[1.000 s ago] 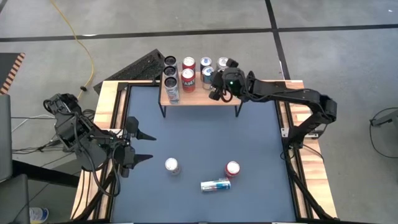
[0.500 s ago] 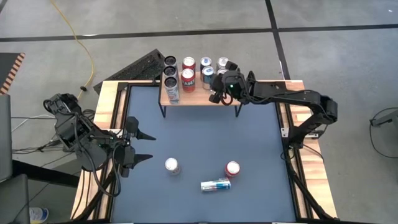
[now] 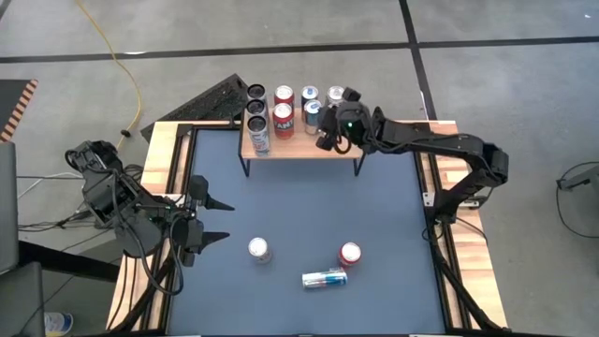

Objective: Place canned beverage on shelf
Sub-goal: Adjust all the soda can on the shelf

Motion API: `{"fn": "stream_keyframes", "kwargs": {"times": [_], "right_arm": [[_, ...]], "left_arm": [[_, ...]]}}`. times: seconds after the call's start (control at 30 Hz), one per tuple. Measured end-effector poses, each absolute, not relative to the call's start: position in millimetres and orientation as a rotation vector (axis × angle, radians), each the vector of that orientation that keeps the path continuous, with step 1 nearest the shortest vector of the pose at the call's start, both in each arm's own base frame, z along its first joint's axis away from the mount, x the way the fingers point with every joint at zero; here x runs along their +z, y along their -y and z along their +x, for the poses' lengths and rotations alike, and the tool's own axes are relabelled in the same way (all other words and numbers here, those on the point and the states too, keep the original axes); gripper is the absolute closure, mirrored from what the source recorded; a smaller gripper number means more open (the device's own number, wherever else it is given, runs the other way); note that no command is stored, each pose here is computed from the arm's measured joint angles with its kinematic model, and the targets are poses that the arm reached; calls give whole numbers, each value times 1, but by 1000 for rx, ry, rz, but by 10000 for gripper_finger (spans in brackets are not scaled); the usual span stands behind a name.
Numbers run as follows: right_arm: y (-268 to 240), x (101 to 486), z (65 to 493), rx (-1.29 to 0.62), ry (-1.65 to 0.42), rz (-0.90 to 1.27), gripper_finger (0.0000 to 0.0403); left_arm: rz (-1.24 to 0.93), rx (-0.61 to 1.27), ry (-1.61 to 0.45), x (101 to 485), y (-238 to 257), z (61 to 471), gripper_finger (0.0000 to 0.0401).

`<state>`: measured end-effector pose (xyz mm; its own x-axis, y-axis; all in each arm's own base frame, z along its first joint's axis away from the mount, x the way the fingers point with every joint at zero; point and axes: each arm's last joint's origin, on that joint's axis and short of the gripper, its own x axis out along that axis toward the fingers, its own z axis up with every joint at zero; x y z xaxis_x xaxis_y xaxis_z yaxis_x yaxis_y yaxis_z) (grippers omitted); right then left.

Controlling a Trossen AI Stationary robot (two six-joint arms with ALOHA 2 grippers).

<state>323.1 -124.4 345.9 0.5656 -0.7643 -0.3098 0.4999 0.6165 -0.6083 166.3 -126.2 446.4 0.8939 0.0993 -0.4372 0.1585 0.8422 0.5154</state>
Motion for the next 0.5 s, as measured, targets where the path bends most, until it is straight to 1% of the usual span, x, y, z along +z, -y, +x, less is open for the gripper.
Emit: {"fn": "stream_keyframes", "kwargs": {"times": [0.1, 0.27, 0.5], "right_arm": [[128, 349, 321, -794, -581, -487, 403], [139, 342, 316, -817, -641, -461, 403], [138, 340, 316, -789, -647, -453, 403]], "left_arm": [[575, -33, -471, 446, 126, 166, 126], [574, -32, -472, 446, 126, 166, 126], [575, -33, -472, 446, 126, 166, 126]]}}
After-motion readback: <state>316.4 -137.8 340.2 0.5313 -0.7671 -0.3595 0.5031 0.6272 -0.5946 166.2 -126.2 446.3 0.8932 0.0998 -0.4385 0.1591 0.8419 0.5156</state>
